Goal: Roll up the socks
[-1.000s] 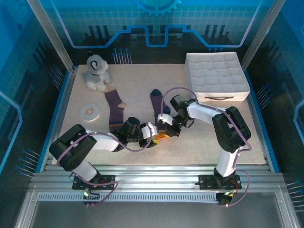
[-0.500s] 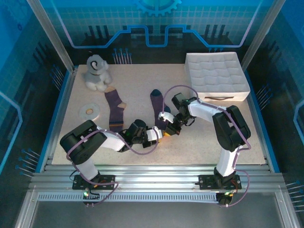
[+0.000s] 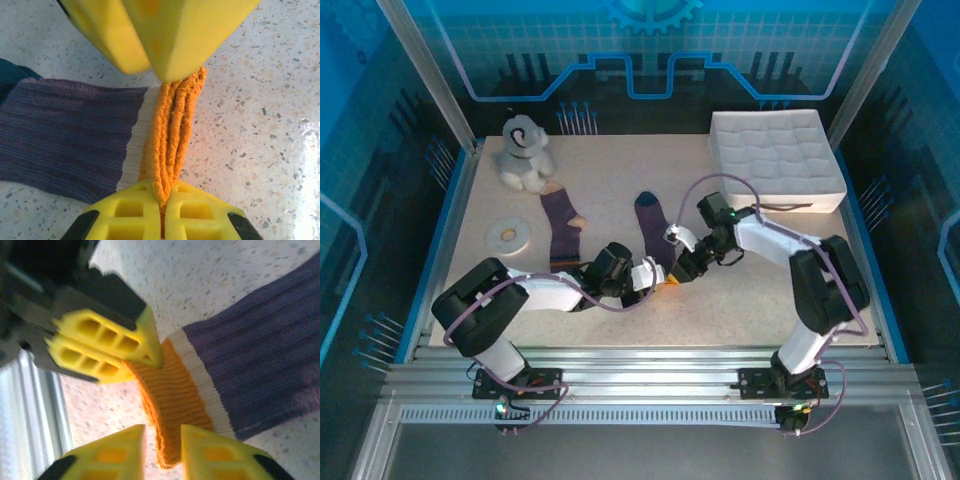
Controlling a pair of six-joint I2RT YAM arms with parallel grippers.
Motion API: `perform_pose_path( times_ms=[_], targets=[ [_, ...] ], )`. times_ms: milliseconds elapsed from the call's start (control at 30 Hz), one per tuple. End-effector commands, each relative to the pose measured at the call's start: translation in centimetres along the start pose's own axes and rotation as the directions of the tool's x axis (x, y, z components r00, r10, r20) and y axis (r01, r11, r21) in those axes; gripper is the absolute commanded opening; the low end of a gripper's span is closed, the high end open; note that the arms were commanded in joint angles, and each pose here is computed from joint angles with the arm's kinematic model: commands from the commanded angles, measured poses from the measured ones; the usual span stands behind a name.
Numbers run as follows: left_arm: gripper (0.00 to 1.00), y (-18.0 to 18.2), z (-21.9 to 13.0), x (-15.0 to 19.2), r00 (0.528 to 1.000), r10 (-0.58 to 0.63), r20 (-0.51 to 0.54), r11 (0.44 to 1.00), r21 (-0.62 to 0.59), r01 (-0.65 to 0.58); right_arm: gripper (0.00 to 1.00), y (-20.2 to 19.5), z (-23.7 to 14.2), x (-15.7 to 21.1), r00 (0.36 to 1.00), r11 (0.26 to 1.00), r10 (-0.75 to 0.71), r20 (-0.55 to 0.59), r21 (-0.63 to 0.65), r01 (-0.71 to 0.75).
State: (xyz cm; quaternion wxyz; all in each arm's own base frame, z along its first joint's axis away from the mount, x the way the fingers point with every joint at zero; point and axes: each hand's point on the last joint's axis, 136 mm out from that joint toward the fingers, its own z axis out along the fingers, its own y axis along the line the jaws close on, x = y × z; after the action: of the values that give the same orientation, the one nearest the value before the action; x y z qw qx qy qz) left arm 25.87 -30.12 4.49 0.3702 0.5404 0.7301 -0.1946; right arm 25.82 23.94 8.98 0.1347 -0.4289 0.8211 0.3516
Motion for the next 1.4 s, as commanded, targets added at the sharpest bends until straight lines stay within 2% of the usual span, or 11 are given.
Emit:
perform_pose_path(
  times_ms=[0, 67, 100, 200, 333, 600, 767, 1367],
  targets=[
    [0.0, -1.9, -0.3, 0.4, 0.994, -0.09, -0.068, 0.99, 0.106, 0.097, 0.44, 0.4, -1.6, -2.1, 0.984, 0.998, 0.04, 0.174, 0.04, -0.048],
    [0.0, -2.2, -0.4, 0.4, 0.991, -0.111, -0.071, 0.984, 0.128, 0.12, 0.55, 0.2, -1.9, -1.9, 0.966, 0.993, 0.058, 0.251, 0.086, -0.082],
    [0.0, -2.4, -0.4, 0.5, 0.989, -0.126, -0.076, 0.98, 0.146, 0.136, 0.57, 0.0, -2.1, -1.7, 0.952, 0.988, 0.064, 0.298, 0.113, -0.102],
    [0.0, -2.8, -0.5, 0.6, 0.974, -0.19, -0.121, 0.956, 0.202, 0.212, 0.61, 0.3, -2.5, -1.1, 0.91, 0.981, 0.064, 0.409, 0.143, -0.133],
    [0.0, -3.1, -0.6, 0.6, 0.944, -0.268, -0.19, 0.908, 0.277, 0.314, 0.63, 0.8, -2.0, 0.2, 0.886, 0.978, 0.049, 0.461, 0.158, -0.136],
    [0.0, -2.3, -0.7, 1.0, 0.888, -0.375, -0.265, 0.832, 0.325, 0.449, 0.65, 1.5, -0.7, 1.0, 0.886, 0.99, 0.026, 0.464, 0.111, -0.087],
    [0.0, -2.5, -0.2, 1.5, 0.86, -0.402, -0.315, 0.794, 0.348, 0.498, 0.65, 1.3, 0.5, 1.0, 0.893, 0.993, 0.039, 0.449, 0.085, -0.086],
    [0.0, -1.6, 0.1, 1.9, 0.823, -0.466, -0.326, 0.749, 0.35, 0.562, 0.63, 1.3, 4.3, 3.2, 0.942, 0.996, 0.056, 0.331, 0.052, -0.077]
  ],
)
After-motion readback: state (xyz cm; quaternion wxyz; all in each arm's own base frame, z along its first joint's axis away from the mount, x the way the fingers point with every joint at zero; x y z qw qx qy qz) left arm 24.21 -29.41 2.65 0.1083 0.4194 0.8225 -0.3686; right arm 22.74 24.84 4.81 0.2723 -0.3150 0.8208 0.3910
